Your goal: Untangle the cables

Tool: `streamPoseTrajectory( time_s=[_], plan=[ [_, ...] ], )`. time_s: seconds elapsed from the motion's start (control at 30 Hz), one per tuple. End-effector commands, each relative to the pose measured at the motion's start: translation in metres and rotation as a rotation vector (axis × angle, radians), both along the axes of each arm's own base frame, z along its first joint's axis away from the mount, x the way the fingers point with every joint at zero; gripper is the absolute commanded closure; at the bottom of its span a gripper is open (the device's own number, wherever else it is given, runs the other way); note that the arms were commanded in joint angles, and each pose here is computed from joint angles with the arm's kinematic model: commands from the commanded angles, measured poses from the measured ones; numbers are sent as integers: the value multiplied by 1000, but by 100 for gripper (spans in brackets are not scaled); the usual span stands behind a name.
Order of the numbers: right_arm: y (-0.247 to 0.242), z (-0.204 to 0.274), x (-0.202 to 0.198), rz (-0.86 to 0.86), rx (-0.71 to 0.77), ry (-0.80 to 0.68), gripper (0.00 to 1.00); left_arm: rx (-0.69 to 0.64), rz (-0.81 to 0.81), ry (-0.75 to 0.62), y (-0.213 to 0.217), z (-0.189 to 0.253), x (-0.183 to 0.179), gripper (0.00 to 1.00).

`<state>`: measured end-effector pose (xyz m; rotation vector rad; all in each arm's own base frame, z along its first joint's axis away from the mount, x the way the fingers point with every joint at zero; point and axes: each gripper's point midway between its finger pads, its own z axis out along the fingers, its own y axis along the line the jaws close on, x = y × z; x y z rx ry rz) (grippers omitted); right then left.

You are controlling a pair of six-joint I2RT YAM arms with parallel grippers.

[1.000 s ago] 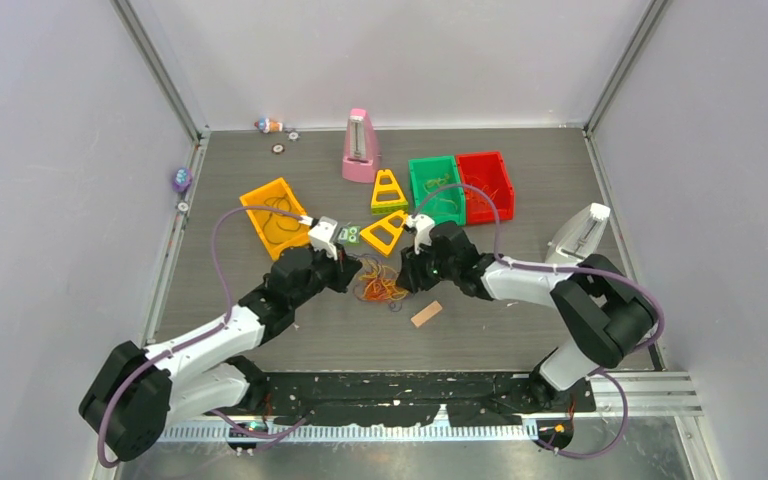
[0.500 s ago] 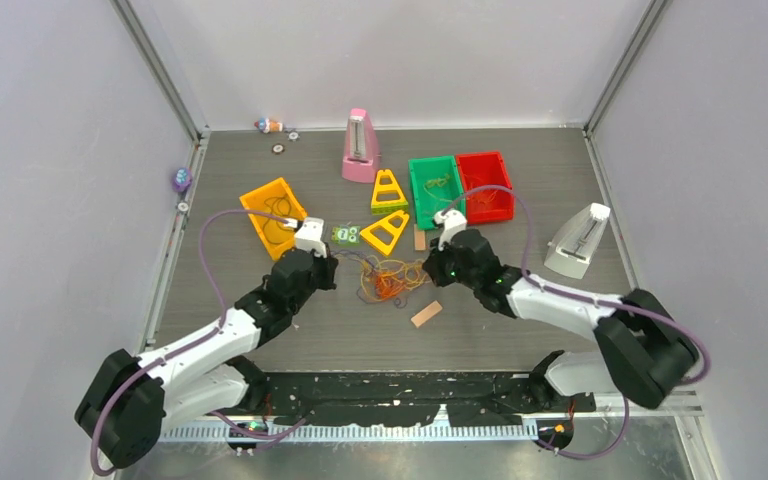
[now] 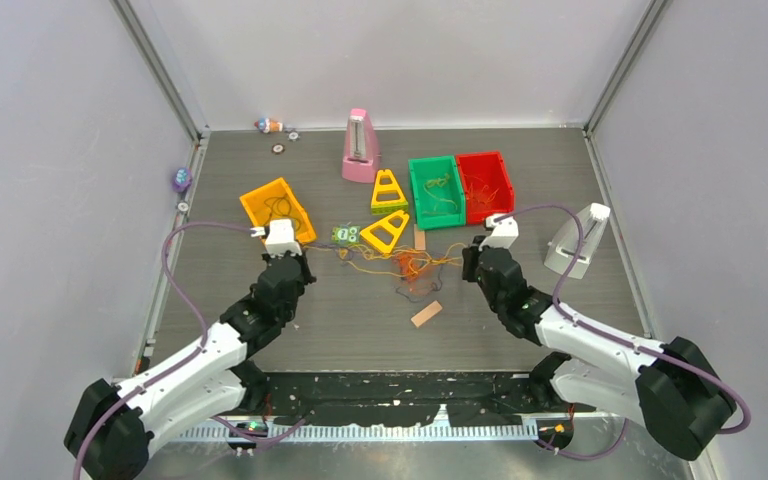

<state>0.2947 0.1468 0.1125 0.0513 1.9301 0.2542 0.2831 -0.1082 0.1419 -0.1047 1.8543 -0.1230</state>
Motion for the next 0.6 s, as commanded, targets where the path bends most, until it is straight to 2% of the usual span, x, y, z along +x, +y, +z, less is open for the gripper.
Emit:
streamPoseTrajectory(
  time_s=[0.0,0.17,0.4,0.5,0.57],
  plan=[
    [-23,23,6,-137,50,-93,95,-2,214,-51,37,11,-1,100],
    [-30,25,4,-166,48,-109,95,-48,433,-86,71,12,-10,100],
    [-49,25,2,-276,48,-113,95,-87,612,-112,100,10,-27,100],
    [-60,26,0,-330,51,-126,95,-118,609,-123,99,10,-27,100],
    [-60,26,0,-326,52,-134,95,-85,505,-107,85,11,-20,100]
  ],
)
